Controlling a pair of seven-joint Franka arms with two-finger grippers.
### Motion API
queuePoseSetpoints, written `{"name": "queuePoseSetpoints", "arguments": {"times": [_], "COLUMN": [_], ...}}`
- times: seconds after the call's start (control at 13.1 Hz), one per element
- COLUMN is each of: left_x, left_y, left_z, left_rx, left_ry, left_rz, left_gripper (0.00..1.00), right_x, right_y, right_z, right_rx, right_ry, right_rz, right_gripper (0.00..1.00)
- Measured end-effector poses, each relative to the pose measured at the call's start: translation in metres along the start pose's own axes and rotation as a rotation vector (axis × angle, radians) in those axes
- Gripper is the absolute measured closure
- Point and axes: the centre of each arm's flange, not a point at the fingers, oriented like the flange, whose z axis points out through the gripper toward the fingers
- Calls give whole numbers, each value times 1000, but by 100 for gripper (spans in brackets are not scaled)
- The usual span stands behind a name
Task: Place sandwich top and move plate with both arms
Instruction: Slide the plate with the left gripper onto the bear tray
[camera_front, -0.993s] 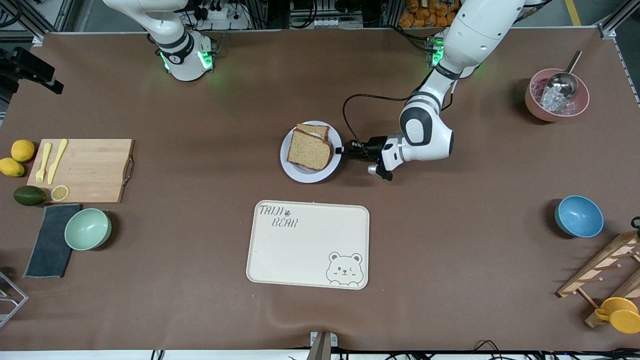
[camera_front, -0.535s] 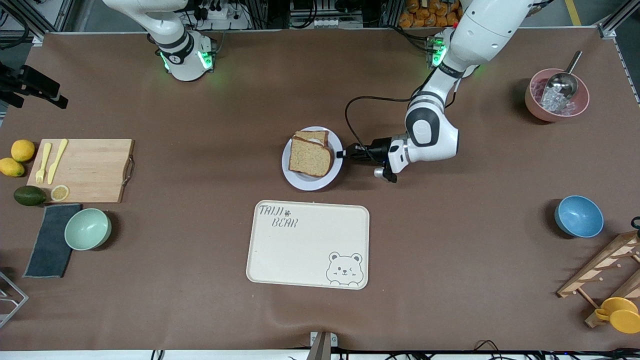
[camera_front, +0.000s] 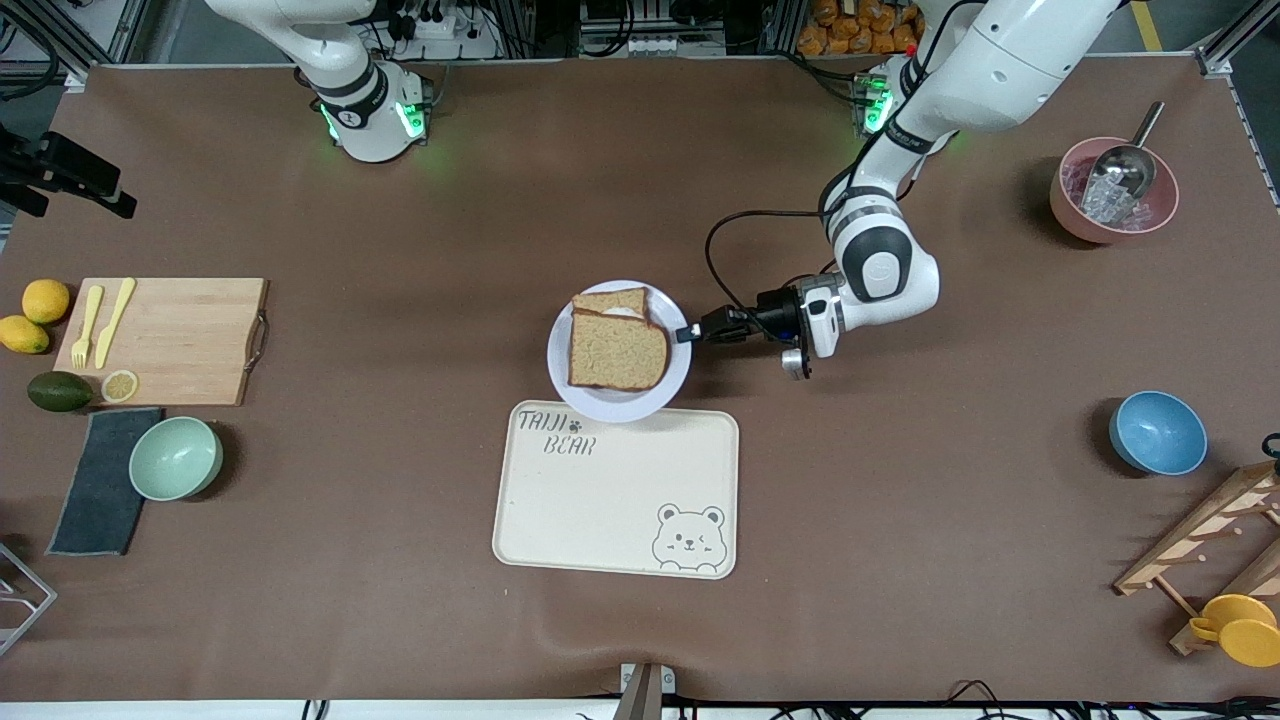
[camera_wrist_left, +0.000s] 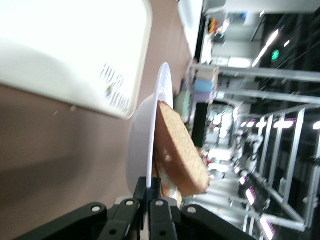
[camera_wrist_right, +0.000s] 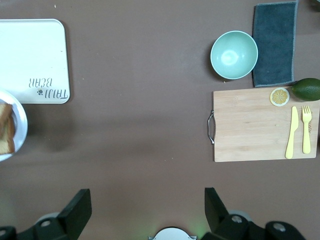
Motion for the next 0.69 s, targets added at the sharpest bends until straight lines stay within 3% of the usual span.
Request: {"name": "queuePoseSetpoints", "arguments": {"times": [0.23, 0.69], "left_x": [16, 54], "left_y": [10, -12], "left_z": [11, 31], "left_rx": [-80, -122], "left_ry": [97, 197], "left_rz": [10, 41], "left_gripper": [95, 95], "right_x": [0, 1], "right_y": [0, -1], "right_z": [0, 2], "right_rx": [0, -1], "right_ry": [-1, -5], "right_rz": [-1, -1], "right_gripper": [0, 0]}}
